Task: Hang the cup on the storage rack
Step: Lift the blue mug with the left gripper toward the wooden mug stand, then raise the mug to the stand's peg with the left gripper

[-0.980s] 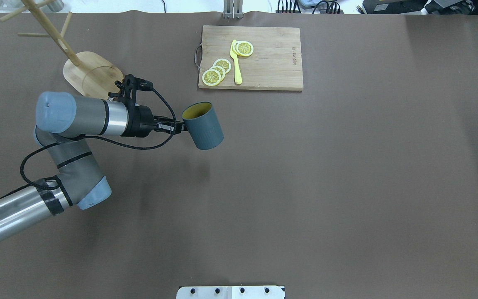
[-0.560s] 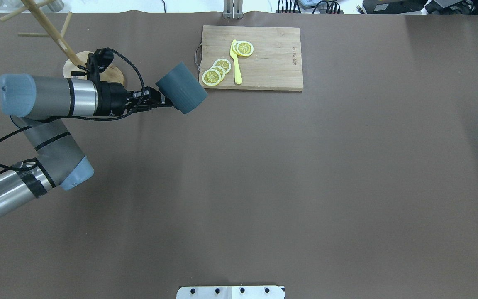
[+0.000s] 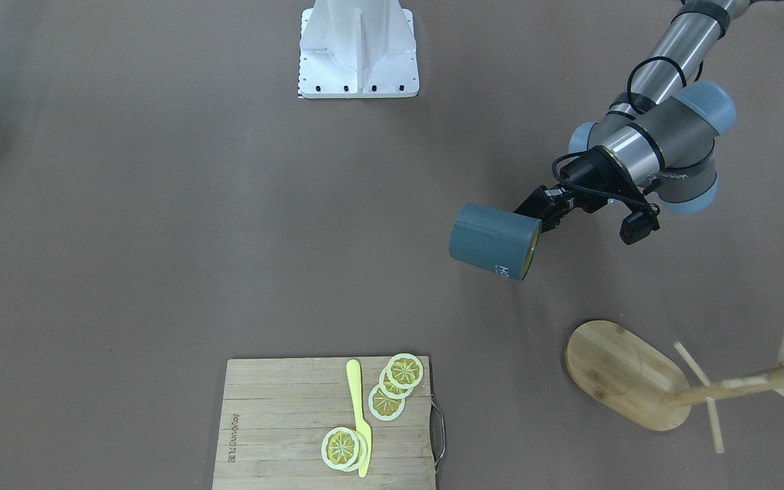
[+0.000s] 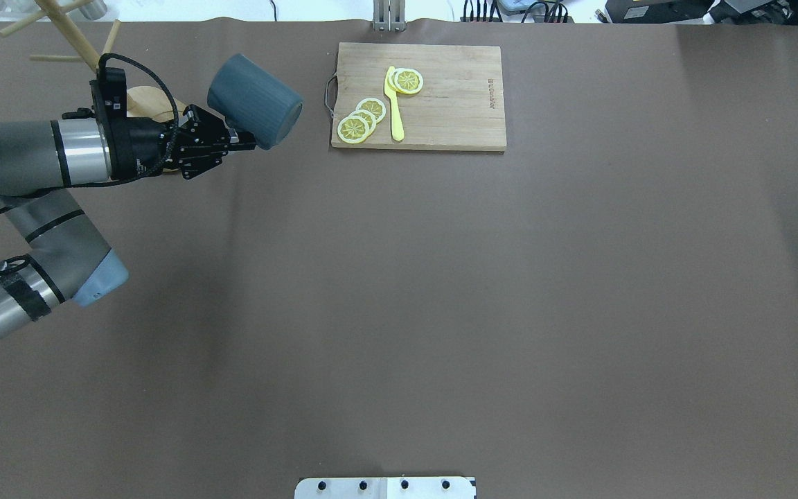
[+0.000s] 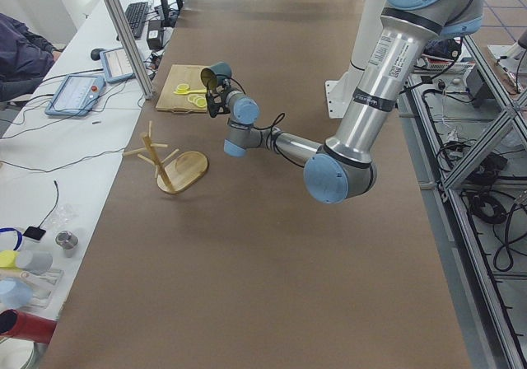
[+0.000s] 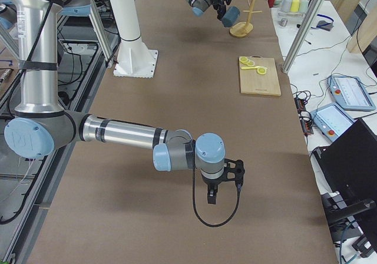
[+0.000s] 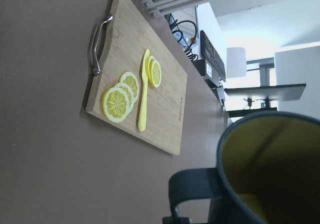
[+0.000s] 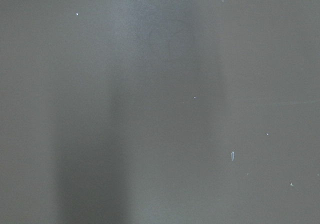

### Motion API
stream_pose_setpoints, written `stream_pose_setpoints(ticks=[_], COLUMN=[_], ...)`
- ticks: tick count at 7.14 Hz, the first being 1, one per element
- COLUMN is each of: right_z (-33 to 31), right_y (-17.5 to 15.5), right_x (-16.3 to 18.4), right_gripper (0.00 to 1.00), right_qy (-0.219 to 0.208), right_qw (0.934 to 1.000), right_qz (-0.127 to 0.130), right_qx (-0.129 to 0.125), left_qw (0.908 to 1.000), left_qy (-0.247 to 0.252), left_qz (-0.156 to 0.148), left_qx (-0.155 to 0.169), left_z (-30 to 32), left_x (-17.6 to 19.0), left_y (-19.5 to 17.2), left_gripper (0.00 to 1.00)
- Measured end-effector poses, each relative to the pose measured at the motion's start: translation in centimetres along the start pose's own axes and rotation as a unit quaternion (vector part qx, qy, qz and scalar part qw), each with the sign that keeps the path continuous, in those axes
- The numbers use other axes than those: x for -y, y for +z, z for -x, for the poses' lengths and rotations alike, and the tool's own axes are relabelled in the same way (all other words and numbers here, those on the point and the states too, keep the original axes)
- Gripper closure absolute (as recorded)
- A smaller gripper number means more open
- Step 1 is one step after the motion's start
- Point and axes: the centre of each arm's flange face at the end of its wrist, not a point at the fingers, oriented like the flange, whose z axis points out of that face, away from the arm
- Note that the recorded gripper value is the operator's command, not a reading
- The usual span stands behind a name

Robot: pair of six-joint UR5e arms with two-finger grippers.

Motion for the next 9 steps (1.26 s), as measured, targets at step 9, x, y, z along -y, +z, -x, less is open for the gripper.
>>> stream_pose_setpoints(ticks=[9], right_z=[-0.1], right_y=[0.0], right_x=[-0.2], right_gripper=[0.00], right_qy=[0.000], right_qw=[1.0000], right_qz=[-0.001], right_qx=[0.000], left_qw=[0.9374], left_qy=[-0.303], left_qz=[-0.106], left_qx=[-0.135], left_z=[1.5], left_x=[6.7], left_y=[-3.4], left_gripper=[1.00])
